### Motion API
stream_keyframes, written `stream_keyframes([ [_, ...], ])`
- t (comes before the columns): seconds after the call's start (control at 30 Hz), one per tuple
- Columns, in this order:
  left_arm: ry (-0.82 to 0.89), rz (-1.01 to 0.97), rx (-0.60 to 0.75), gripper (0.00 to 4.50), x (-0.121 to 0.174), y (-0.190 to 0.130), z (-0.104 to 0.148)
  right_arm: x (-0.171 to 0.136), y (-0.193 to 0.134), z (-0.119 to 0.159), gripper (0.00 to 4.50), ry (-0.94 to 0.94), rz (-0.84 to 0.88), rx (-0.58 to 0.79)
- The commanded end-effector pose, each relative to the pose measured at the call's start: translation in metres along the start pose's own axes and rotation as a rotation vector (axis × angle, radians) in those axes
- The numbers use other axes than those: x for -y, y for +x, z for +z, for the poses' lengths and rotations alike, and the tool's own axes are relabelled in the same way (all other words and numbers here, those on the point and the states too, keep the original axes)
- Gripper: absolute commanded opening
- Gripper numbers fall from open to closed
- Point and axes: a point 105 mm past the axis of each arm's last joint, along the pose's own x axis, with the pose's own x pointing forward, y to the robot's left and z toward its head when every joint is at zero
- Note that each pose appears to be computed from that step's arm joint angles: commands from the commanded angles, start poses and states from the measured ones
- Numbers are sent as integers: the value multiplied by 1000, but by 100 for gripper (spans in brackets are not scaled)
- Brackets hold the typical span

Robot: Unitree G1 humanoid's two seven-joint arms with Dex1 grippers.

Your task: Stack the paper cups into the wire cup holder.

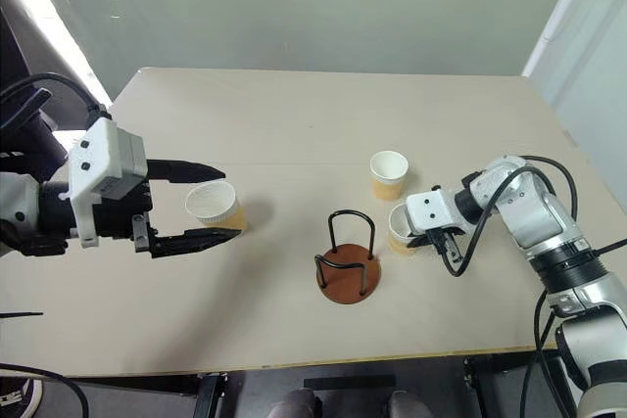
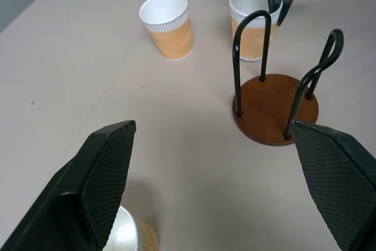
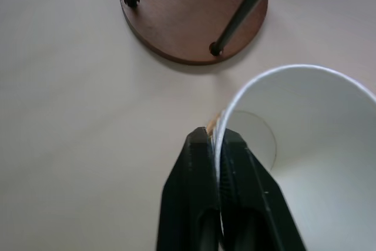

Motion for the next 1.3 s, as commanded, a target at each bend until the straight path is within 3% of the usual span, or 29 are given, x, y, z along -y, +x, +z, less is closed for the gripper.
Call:
stream_keyframes([
  [0.03,41,28,10,450,-5,-6,8,6,-30,21,3,-41,-38,62],
  [0.17,29,26,17,450,-6,-7,6,14,-76,54,3,-40,-108,199],
  [0.27,25,19,16,450,-6,-6,4,23,-109,76,3,-137,-199,187],
  [0.37,25,16,18,450,-6,-4,3,25,-119,102,3,-195,-217,254],
  [0.5,24,5,19,450,-7,-1,0,12,-105,135,3,-212,-132,399],
  [0.77,31,-9,24,450,-6,2,2,2,-56,135,3,-165,-43,395],
  [1.2,26,10,0,450,-1,-1,-1,-6,-35,125,3,-171,10,345],
  [1.3,25,13,1,450,-1,-2,-1,-4,-32,120,65,-165,-1,320],
])
